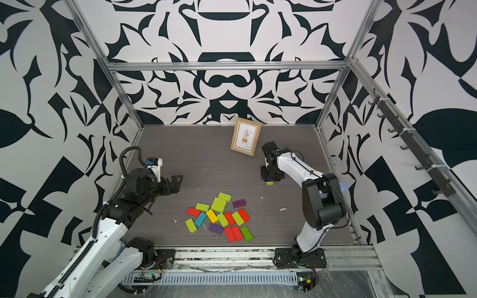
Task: Assemble the letter t with building blocks
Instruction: Pick up the building block from the center of the board, then place the building block at the center of the board.
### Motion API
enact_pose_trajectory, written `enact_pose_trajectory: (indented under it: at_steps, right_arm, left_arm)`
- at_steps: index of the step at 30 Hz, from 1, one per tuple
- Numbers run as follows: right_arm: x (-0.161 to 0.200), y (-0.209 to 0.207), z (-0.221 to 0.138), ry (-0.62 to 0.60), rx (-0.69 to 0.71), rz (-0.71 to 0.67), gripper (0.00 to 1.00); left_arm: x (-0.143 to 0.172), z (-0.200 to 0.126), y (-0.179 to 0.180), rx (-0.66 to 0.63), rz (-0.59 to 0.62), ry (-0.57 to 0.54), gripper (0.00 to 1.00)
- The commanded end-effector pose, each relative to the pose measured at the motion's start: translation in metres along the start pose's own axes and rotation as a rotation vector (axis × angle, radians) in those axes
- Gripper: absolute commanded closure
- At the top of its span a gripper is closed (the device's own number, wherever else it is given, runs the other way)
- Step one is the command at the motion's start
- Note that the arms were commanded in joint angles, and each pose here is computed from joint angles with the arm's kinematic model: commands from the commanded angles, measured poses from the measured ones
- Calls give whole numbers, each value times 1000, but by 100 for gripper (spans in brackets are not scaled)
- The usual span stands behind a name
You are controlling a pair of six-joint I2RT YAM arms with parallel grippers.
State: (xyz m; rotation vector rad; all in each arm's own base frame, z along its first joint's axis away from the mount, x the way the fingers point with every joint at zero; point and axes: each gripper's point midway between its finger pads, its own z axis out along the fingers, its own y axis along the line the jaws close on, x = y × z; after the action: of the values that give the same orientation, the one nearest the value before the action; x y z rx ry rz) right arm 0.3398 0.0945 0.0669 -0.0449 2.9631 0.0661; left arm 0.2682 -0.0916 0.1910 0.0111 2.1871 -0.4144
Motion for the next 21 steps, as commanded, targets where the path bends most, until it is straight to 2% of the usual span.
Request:
enact_pose_trajectory:
  at_steps: [1, 11, 21]
  right_arm:
    - [-21, -2, -4, -26, -19, -19, 95]
    - [-58, -14, 20, -25, -51, 10, 97]
    - [-69, -14, 41, -17, -42, 16, 97]
  left_arm:
    - [5, -2, 0, 4, -11, 13, 0]
    - [6, -2, 2, -4, -13, 13, 0]
    - [5, -3, 2, -6, -12, 14, 0]
